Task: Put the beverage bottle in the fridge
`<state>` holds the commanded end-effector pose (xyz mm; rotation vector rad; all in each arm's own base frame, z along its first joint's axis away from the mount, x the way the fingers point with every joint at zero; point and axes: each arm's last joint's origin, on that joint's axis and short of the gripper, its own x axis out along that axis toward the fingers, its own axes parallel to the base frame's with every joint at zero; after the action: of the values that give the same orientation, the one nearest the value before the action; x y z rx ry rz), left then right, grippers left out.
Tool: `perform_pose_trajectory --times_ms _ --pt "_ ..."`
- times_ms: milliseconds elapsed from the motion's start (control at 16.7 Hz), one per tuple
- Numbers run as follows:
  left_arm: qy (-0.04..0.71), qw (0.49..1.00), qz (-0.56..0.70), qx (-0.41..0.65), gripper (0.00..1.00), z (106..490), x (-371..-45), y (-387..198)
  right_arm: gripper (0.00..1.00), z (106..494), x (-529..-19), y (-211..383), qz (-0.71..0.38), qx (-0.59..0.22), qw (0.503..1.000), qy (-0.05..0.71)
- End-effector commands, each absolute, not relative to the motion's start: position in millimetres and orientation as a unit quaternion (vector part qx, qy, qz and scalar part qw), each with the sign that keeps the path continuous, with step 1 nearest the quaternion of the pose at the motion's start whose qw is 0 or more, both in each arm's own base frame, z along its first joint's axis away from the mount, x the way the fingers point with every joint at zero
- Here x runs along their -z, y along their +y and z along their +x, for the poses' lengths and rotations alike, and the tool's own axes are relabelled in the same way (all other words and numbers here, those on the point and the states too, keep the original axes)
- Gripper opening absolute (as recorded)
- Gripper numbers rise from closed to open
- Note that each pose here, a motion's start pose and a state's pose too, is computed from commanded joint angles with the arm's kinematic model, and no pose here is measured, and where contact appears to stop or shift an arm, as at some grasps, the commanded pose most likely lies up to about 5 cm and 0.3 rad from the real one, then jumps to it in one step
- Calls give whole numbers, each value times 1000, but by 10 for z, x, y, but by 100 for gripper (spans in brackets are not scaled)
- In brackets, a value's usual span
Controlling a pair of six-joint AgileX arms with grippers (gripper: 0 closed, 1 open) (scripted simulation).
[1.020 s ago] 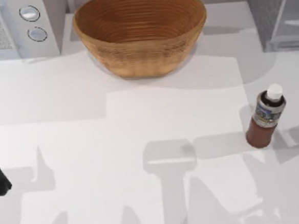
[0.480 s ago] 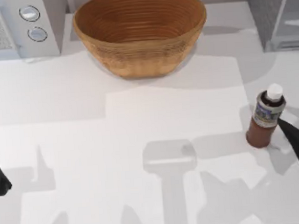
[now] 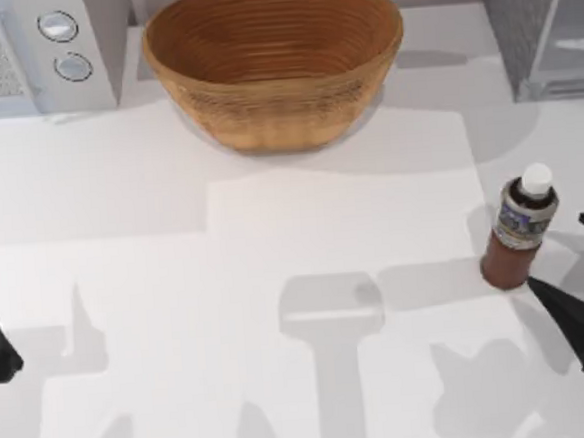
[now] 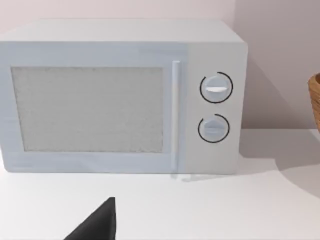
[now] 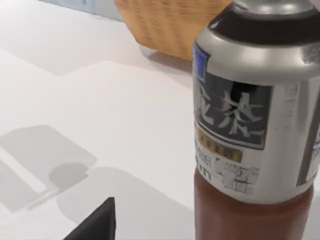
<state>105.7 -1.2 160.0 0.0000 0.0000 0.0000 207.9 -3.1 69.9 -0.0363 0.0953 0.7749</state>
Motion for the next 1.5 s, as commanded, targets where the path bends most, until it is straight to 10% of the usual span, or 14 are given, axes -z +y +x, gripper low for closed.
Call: perform_pose_trajectory --times_ms 1500 --pt "0 1000 0 0 100 1057 -1600 -12 100 2505 -639 387 -18 -378 925 46"
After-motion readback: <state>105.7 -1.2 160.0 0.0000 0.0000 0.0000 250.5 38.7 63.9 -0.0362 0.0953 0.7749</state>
